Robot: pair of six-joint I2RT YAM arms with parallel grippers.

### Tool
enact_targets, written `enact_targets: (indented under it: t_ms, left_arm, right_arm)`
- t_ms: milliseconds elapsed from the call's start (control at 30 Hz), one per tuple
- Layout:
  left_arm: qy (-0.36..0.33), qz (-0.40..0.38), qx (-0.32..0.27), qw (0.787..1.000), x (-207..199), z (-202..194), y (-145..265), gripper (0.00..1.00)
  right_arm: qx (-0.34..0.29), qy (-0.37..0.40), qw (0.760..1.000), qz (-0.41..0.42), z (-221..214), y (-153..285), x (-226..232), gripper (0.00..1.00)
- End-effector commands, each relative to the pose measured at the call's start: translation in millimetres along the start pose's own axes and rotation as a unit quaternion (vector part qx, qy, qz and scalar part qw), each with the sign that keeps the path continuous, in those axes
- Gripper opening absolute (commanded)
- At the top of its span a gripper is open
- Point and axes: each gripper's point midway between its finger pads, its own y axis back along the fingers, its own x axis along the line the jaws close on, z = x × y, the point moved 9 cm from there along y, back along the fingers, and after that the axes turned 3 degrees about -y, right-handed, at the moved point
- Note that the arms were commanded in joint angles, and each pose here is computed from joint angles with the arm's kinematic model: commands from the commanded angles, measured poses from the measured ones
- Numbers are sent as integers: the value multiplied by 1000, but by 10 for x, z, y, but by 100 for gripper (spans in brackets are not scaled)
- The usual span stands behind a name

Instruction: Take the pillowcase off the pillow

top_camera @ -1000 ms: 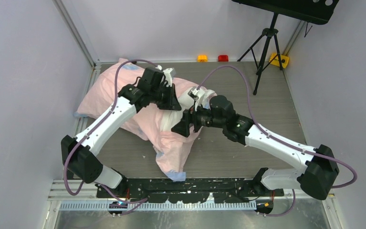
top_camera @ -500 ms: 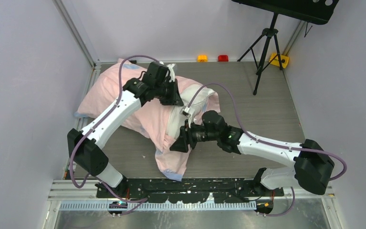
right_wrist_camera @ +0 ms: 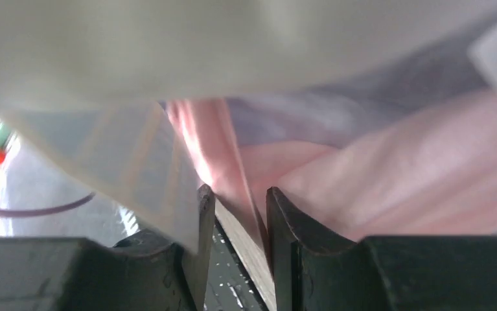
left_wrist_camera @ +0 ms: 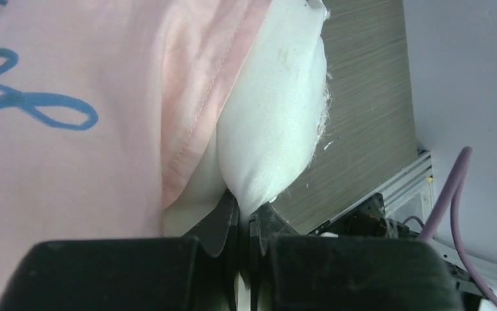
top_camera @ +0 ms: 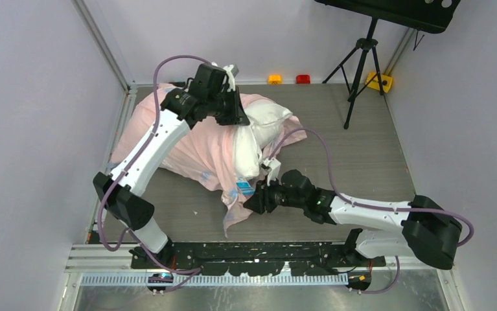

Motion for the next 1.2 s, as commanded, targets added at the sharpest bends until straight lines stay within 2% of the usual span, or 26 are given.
enact_targets:
  t_ms: [0, 67, 167, 300, 400, 567, 800, 933, 1033, 1167]
  left_arm:
    - [-18, -79, -96, 992, -256, 353, 470, 0]
    - [-20, -105, -81, 991, -293, 258, 591, 0]
    - [-22, -123, -68, 990, -289, 101, 743, 0]
    - [-28, -144, -54, 988, -263, -129, 947, 0]
    - [-33, -142, -45, 988, -211, -283, 1053, 0]
    - [-37, -127, -28, 991, -110, -471, 1095, 0]
    - [-51, -159, -24, 986, -163, -517, 1219, 0]
    - [-58, -189, -25, 980, -224, -533, 1332, 0]
    - [-63, -228, -22, 971, -301, -539, 1434, 0]
    - [-74, -285, -31, 955, -424, -539, 1647, 0]
  right_arm:
    - [-57, -61, 993, -87, -90, 117, -166, 40]
    - [-87, -86, 987, -105, -30, 156, -240, 45]
    - [-117, -141, 975, -130, 112, 207, -449, 64]
    - [-128, -214, 961, -122, 270, 276, -710, 75]
    - [-135, -233, 954, -131, 382, 348, -806, 82]
    - [-167, -208, 951, -157, 602, 526, -774, 84]
    - [-258, -141, 947, -129, 900, 837, -507, 89]
    - [-265, -129, 939, -179, 1093, 870, -520, 89]
    - [-255, -141, 928, -234, 1247, 808, -614, 87]
    - [-263, -157, 912, -273, 1373, 719, -759, 77]
